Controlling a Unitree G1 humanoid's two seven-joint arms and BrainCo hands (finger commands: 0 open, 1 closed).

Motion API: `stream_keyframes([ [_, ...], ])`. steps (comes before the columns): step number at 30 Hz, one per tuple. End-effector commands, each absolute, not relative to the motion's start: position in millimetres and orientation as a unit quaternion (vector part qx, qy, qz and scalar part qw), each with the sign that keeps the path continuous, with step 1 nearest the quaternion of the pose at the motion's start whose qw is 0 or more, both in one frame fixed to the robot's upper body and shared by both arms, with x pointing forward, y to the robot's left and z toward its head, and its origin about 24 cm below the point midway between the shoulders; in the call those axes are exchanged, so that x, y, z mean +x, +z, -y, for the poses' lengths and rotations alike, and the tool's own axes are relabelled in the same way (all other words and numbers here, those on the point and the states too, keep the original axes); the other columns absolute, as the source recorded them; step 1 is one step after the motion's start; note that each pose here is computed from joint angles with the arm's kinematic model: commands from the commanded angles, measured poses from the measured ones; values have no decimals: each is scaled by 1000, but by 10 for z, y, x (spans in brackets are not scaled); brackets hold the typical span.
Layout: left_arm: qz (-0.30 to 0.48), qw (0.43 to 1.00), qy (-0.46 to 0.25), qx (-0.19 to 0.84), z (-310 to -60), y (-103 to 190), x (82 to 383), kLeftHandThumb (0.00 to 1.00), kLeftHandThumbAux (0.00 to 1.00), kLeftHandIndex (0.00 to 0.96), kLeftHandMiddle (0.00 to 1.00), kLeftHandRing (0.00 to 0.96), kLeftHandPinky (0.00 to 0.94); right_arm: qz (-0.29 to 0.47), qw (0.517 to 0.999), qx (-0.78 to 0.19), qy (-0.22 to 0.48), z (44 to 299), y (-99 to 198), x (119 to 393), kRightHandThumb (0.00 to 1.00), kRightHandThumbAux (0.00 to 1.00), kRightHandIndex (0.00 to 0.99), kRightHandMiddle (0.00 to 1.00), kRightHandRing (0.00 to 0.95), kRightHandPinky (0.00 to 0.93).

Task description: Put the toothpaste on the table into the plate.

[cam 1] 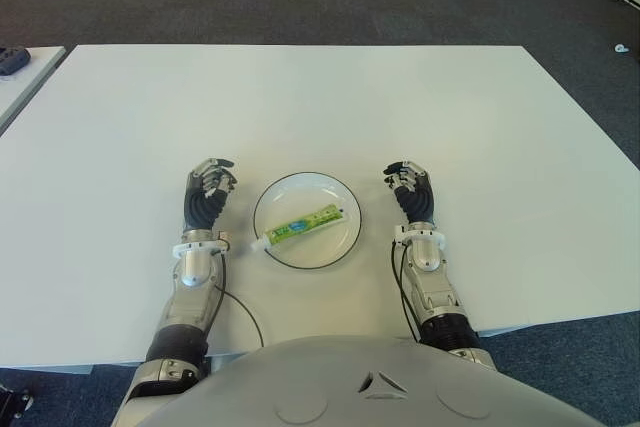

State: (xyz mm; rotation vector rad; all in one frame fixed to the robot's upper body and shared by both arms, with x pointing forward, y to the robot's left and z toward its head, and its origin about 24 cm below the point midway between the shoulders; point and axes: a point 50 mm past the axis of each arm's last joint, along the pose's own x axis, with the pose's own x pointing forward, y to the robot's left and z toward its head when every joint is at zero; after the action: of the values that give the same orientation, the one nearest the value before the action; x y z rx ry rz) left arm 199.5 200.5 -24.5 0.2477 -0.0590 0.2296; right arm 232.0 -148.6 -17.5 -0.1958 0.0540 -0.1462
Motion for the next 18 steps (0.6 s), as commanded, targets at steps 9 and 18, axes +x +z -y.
stream_keyframes([
  [9,1,986,115,123,-1978,-333,1918,705,715,430,637,640,592,-40,992,-102,-68,1478,-188,2300,706,730,423,478,481,471],
  [18,-12,985,116,124,-1978,-338,1909,705,715,429,621,621,569,-46,991,-106,-63,1470,-192,2284,706,731,423,481,484,475],
])
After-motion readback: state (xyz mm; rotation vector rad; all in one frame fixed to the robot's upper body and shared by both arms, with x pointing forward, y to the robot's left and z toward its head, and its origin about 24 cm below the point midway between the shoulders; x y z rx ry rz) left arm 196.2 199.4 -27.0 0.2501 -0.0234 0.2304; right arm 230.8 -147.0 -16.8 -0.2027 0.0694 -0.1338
